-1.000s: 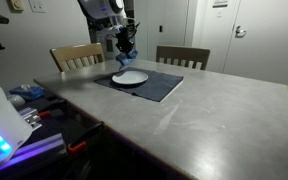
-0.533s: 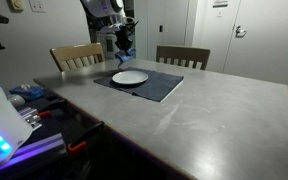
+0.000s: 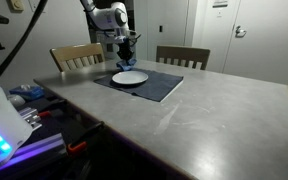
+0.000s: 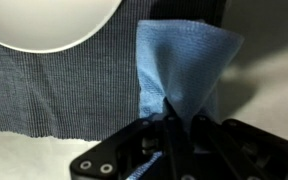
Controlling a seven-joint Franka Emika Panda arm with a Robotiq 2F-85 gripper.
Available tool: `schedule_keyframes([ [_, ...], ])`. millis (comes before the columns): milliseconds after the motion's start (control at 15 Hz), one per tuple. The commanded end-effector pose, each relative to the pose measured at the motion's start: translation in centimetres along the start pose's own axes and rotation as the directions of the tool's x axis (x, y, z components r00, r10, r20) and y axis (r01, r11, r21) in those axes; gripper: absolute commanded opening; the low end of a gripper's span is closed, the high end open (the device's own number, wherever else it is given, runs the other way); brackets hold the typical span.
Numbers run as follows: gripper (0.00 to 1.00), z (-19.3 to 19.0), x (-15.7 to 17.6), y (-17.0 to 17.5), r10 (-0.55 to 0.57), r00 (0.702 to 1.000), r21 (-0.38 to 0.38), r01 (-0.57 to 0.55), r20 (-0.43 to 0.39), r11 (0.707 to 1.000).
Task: Use the towel to wipe the plate
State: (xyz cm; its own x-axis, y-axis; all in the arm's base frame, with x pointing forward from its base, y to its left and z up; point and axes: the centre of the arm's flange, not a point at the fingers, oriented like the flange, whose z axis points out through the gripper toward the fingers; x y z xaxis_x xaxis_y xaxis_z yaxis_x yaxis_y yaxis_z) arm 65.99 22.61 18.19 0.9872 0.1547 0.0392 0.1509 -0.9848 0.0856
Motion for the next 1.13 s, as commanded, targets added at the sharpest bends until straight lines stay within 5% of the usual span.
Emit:
schedule_keyframes([
  [0, 0.02, 1.5, 0.9, -0.3, -0.03, 0.999, 0.033, 0.029, 0.018, 0.999],
  [67, 0.02, 1.4, 0.3, -0.4, -0.029, 0.999, 0.036, 0.028, 0.023, 0.999],
  [133, 0.34, 0.9, -0.7, -0.5, -0.03, 0.999, 0.028, 0.029, 0.028, 0.999],
  [333, 0.47, -1.1, -3.3, -1.0, -0.048, 0.999, 0.004, 0.048, 0.019, 0.999],
  [800, 0.97, -5.5, -9.0, -2.4, -0.168, 0.986, -0.049, 0.168, 0.012, 0.985],
  [1067, 1.0, -6.3, -10.8, -2.5, -0.201, 0.979, -0.054, 0.201, 0.009, 0.978],
])
